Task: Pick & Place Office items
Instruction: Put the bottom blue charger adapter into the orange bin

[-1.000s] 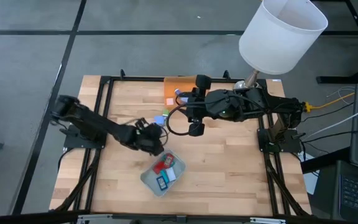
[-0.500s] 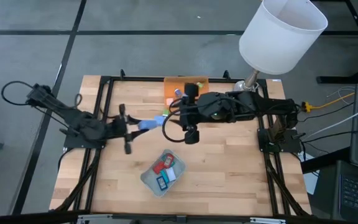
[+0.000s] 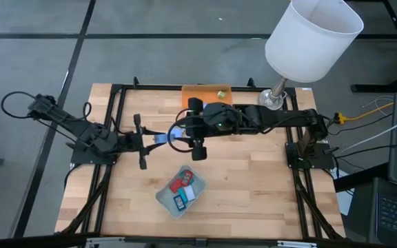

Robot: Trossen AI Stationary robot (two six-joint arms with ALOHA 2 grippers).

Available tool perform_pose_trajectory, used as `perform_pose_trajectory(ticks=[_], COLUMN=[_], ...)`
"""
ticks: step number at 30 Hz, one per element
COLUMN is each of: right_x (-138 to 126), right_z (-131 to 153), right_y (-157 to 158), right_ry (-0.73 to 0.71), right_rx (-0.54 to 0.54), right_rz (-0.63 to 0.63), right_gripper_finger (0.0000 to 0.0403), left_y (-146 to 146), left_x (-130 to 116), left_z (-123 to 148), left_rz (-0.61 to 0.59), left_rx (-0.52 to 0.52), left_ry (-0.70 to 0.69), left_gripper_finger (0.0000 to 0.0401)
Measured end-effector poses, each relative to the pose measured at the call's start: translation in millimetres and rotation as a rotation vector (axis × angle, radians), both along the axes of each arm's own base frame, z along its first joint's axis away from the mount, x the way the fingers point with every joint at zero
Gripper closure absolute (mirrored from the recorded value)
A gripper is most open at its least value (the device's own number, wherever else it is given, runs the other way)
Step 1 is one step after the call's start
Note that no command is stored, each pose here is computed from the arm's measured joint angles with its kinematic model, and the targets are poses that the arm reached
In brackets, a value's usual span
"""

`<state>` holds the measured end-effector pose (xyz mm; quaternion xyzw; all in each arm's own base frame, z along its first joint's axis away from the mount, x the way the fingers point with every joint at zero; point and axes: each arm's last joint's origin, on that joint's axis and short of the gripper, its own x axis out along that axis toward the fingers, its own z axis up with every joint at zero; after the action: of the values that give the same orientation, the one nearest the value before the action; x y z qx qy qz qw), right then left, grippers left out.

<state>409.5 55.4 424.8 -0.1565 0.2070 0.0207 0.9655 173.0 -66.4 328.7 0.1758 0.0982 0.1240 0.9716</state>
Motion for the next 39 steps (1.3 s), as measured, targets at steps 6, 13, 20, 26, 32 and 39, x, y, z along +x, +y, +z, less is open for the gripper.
perform_pose_trajectory(ticks=[6, 13, 20, 26, 32, 39], right_x=[6, 10, 10, 13, 18, 18], right_z=[-17, -22, -23, -26, -32, -31], right_y=[-4, -4, -7, -6, -6, -8], right_ry=[0.033, 0.008, 0.011, 0.016, 0.026, 0.014], right_rx=[0.059, 0.062, 0.066, 0.068, 0.067, 0.062], right_rz=[0.027, 0.031, 0.024, 0.024, 0.022, 0.020], right_gripper_finger=[0.0206, 0.0206, 0.0206, 0.0206, 0.0206, 0.0214], left_y=[5, 14, 16, 15, 15, 14], left_x=[4, 8, 10, 11, 11, 13], left_z=[4, 4, 5, 9, 10, 9], left_rz=[-0.023, -0.031, -0.048, -0.090, -0.101, -0.098], left_rx=[0.025, 0.017, 0.009, 0.012, 0.016, 0.011], left_ry=[-0.025, -0.022, -0.030, -0.069, -0.074, -0.070], left_gripper_finger=[0.0284, 0.0284, 0.0284, 0.0284, 0.0284, 0.0284])
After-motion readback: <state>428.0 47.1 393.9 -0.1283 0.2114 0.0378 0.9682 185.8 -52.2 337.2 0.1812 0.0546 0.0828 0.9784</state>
